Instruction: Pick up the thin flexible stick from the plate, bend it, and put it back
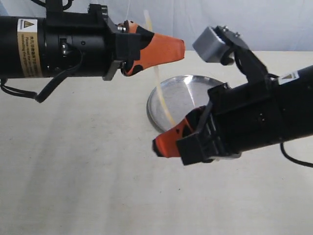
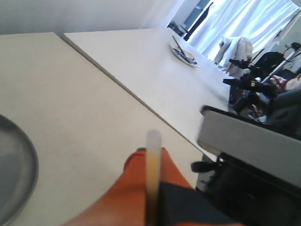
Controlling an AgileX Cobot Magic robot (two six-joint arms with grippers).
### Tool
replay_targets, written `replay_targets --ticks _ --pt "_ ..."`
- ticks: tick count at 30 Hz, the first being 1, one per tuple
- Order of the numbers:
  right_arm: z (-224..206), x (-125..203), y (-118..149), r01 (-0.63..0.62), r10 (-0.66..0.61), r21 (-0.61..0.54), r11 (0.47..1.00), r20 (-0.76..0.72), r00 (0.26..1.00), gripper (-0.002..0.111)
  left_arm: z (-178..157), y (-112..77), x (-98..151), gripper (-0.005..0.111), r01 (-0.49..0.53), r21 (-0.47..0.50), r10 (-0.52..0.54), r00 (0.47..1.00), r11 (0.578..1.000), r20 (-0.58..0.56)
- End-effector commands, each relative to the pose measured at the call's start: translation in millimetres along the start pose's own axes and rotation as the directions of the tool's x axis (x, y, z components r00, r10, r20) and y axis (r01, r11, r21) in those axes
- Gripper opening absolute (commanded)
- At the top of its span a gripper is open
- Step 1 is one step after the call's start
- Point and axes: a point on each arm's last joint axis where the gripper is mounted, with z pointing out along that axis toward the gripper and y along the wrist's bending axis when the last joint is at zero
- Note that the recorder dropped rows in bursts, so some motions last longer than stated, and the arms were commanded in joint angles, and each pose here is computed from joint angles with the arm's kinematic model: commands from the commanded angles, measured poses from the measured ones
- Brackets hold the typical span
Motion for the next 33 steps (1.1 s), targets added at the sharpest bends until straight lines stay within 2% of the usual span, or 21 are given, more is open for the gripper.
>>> replay_targets --ticks 1,2,3,7,9,13,17,20,23,26,29,33 --pt "-3.8 -14.6 27.0 0.075 -0.050 -0.170 0.983 0.148 0.988 -0.001 -0.9 13.2 7.8 0.000 -0.166 -0.146 0.152 0.983 0.975 -0.104" --pt "-7.8 -17.0 29.0 0.088 -0.060 -0.159 0.983 0.173 0.983 -0.001 -1.9 16.2 11.6 0.000 -0.195 -0.170 0.169 0.973 0.966 -0.155" --pt "-14.2 -20.4 30.8 0.114 -0.086 -0.127 0.985 0.210 0.974 -0.001 -2.2 17.0 13.0 0.000 -0.161 -0.181 0.132 0.978 0.970 -0.165" --pt "-41.5 -25.9 32.6 0.102 -0.112 0.048 0.994 0.316 0.942 -0.001 -2.4 16.0 21.2 0.000 -0.129 -0.147 0.100 0.976 0.981 -0.193" --pt "-47.6 -22.4 27.7 0.107 -0.146 0.144 0.984 0.297 0.944 -0.001 -2.0 13.1 21.3 0.000 -0.082 -0.125 0.058 0.981 0.989 -0.185" --pt "-42.7 -13.5 12.7 0.046 -0.094 0.253 0.966 0.179 0.979 -0.001 0.0 2.3 12.4 0.000 0.058 -0.023 -0.059 0.995 0.998 -0.077" --pt "-23.6 -11.5 5.3 0.009 -0.030 0.222 0.975 0.090 0.996 -0.001 -0.1 -7.3 2.7 0.000 0.133 0.091 -0.135 0.991 0.987 0.017" --pt "-6.0 -12.0 9.7 0.029 -0.036 0.132 0.991 0.053 0.998 -0.001 -0.3 -8.7 -0.5 0.000 0.155 0.111 -0.161 0.986 0.982 0.047" --pt "2.3 -14.6 22.9 0.084 -0.084 0.011 0.996 0.080 0.993 -0.001 0.2 -2.2 0.6 0.000 0.068 0.034 -0.070 0.996 0.997 0.049" --pt "-5.7 -19.9 30.7 0.091 -0.085 -0.029 0.995 0.165 0.983 -0.001 -0.7 14.1 7.5 0.000 -0.057 -0.146 0.053 0.998 0.988 -0.032" --pt "-24.9 -22.7 33.8 0.142 -0.154 0.063 0.988 0.254 0.955 -0.001 -2.6 22.0 13.5 0.000 -0.069 -0.229 0.046 0.994 0.971 -0.104" --pt "-41.7 -18.7 28.7 0.122 -0.175 0.206 0.971 0.260 0.950 -0.001 -2.0 18.5 15.4 0.000 -0.029 -0.194 0.006 0.993 0.981 -0.115"
